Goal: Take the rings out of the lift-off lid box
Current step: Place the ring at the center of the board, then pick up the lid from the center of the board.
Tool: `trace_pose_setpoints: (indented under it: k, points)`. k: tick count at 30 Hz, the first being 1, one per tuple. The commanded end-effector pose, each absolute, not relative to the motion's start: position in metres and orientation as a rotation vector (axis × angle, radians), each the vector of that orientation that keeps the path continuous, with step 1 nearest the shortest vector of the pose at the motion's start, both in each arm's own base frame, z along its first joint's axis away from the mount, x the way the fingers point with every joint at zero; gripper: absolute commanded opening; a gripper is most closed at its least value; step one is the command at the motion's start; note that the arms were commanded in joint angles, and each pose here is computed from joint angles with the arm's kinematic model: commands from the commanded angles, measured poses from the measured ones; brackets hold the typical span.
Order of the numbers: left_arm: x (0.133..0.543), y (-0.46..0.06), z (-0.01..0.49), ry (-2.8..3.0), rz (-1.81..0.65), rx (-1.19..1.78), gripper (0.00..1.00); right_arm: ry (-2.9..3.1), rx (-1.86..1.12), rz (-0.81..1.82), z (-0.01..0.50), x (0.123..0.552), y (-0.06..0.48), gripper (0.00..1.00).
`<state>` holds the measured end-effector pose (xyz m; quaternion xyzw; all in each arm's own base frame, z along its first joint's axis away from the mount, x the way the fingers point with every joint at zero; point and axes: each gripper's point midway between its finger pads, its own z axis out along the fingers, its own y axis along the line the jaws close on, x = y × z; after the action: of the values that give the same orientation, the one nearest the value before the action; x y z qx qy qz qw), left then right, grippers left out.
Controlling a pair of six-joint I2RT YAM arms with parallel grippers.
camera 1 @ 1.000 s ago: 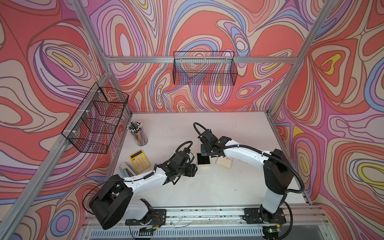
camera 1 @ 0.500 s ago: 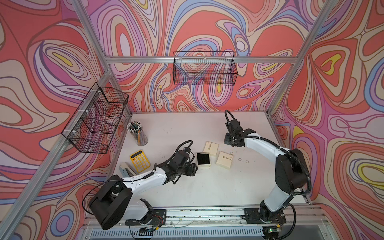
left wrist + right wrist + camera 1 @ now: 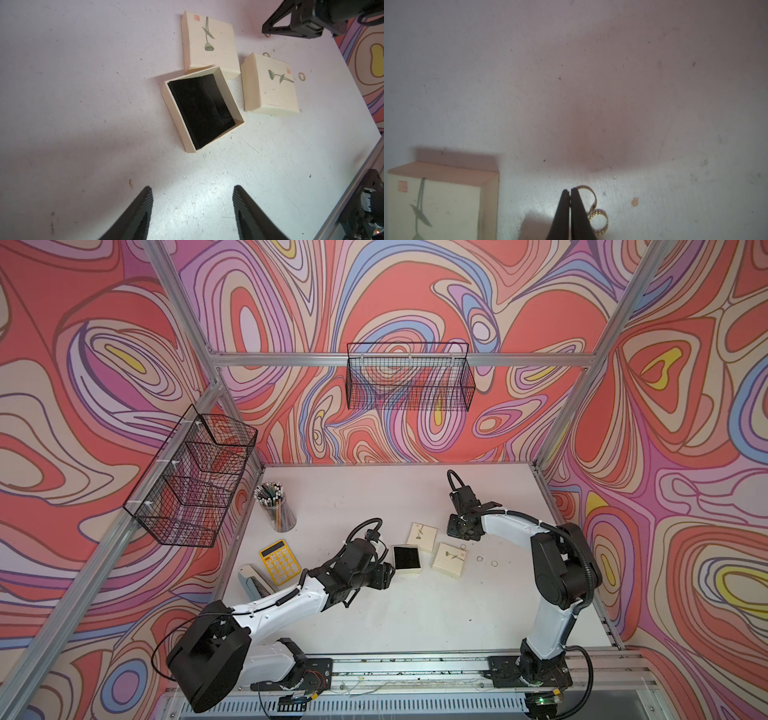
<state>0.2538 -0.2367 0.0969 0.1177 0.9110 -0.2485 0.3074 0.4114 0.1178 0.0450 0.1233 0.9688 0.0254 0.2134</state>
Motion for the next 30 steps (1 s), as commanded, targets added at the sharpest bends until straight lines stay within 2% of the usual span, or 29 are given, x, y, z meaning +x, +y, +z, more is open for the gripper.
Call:
trace_pose_setpoints:
  k: [1, 3, 4, 7, 13, 19, 22, 30]
  points:
    - [0.255, -0.229, 0.102, 2.406, -0.617, 0.31, 0.65, 2.694, 0.336, 0.09, 0.047, 0.41, 0.121, 0.29]
    - [0.255, -0.228, 0.104, 2.402, -0.614, 0.306, 0.65, 2.686, 0.327, 0.102, 0.052, 0.41, 0.122, 0.57]
    - [0.255, -0.227, 0.104, 2.401, -0.614, 0.306, 0.65, 2.677, 0.323, 0.113, 0.055, 0.41, 0.123, 0.66]
    - [0.255, -0.225, 0.104, 2.4, -0.607, 0.302, 0.65, 2.661, 0.317, 0.145, 0.065, 0.41, 0.126, 0.78]
    - [0.257, -0.219, 0.107, 2.394, -0.594, 0.286, 0.67, 2.692, 0.135, 0.19, 0.079, 0.403, 0.177, 0.85]
    - [0.259, -0.217, 0.109, 2.393, -0.587, 0.283, 0.72, 2.725, 0.177, 0.346, 0.081, 0.395, 0.225, 0.89]
    - [0.259, -0.217, 0.11, 2.386, -0.583, 0.295, 0.77, 2.763, 0.232, 0.293, 0.074, 0.391, 0.229, 0.92]
    - [0.256, -0.207, 0.112, 2.367, -0.548, 0.293, 0.87, 2.818, 0.336, 0.165, 0.048, 0.388, 0.22, 0.94]
